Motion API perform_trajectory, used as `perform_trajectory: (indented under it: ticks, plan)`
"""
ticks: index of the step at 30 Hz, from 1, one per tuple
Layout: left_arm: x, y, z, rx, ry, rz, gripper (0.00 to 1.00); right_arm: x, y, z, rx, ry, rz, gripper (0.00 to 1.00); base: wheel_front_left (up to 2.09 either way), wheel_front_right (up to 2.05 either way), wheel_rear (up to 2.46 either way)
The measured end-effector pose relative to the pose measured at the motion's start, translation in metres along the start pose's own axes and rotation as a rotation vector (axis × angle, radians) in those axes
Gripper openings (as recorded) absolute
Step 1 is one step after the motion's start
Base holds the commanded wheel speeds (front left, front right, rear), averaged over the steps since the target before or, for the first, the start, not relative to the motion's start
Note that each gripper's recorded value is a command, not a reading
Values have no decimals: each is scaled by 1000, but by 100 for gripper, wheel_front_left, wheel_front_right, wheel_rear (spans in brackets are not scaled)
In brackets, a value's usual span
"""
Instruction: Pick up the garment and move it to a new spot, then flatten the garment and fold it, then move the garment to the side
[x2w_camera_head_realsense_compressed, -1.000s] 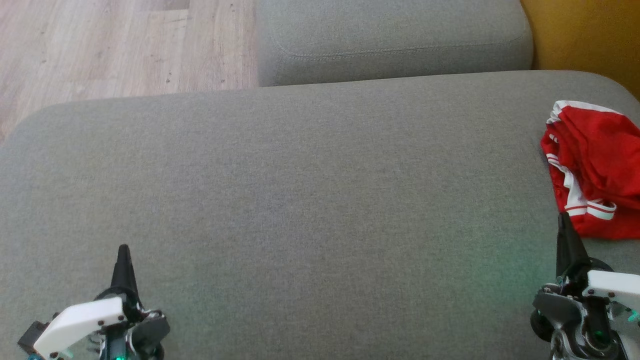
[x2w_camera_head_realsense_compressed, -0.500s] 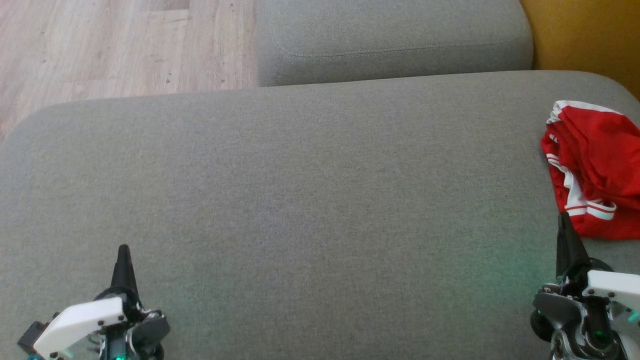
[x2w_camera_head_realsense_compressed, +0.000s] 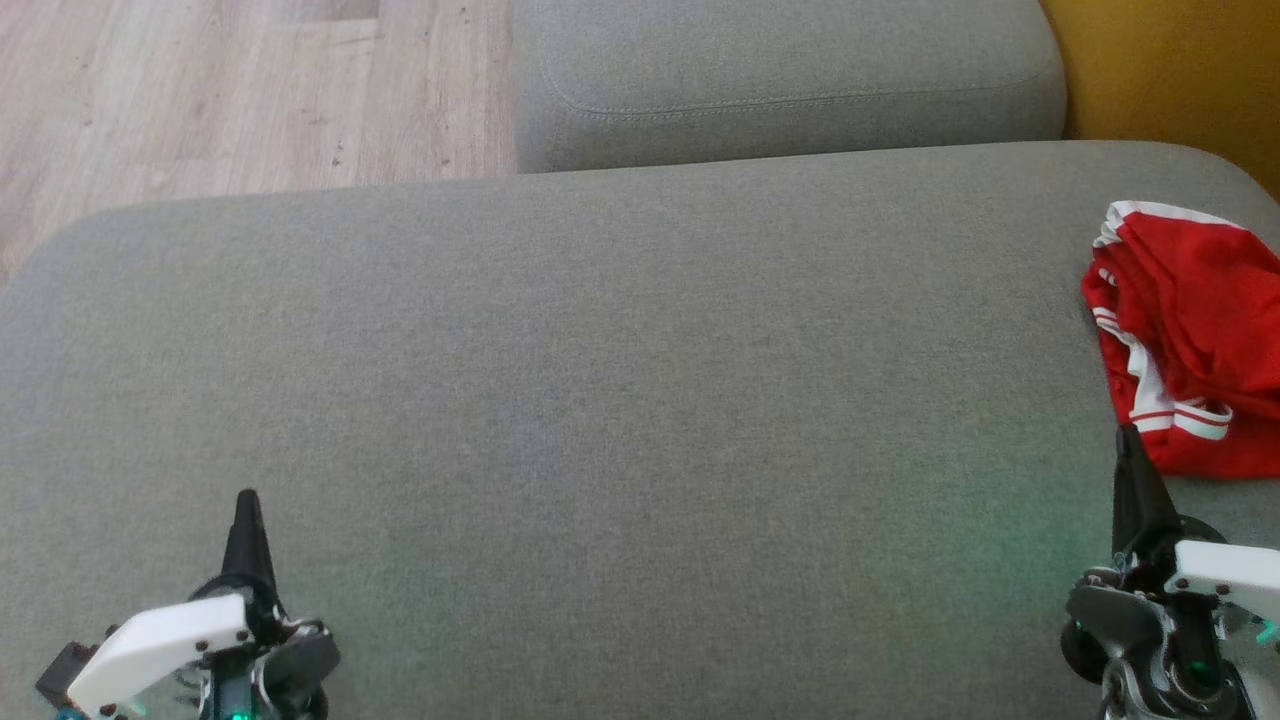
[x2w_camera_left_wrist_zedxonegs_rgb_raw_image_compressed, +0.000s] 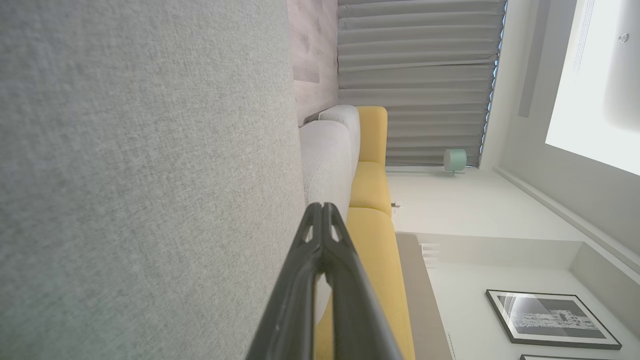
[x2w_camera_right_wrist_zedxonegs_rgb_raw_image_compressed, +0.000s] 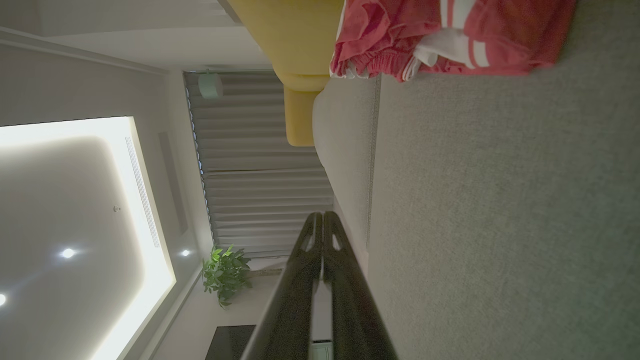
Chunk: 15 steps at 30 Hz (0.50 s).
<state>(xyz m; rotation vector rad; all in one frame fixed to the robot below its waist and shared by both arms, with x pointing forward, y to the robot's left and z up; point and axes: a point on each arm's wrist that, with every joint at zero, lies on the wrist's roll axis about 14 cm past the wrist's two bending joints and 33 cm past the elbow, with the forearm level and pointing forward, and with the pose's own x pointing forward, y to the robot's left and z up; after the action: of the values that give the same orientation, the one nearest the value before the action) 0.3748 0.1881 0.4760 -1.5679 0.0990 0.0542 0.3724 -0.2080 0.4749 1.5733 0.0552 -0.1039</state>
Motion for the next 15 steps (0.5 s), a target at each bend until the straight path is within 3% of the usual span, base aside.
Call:
perform_trajectory:
  ticks: [15]
  plan:
    - [0, 0, 0, 0, 0, 0, 0, 0, 0, 0, 0, 0, 0, 0, 0, 0, 0]
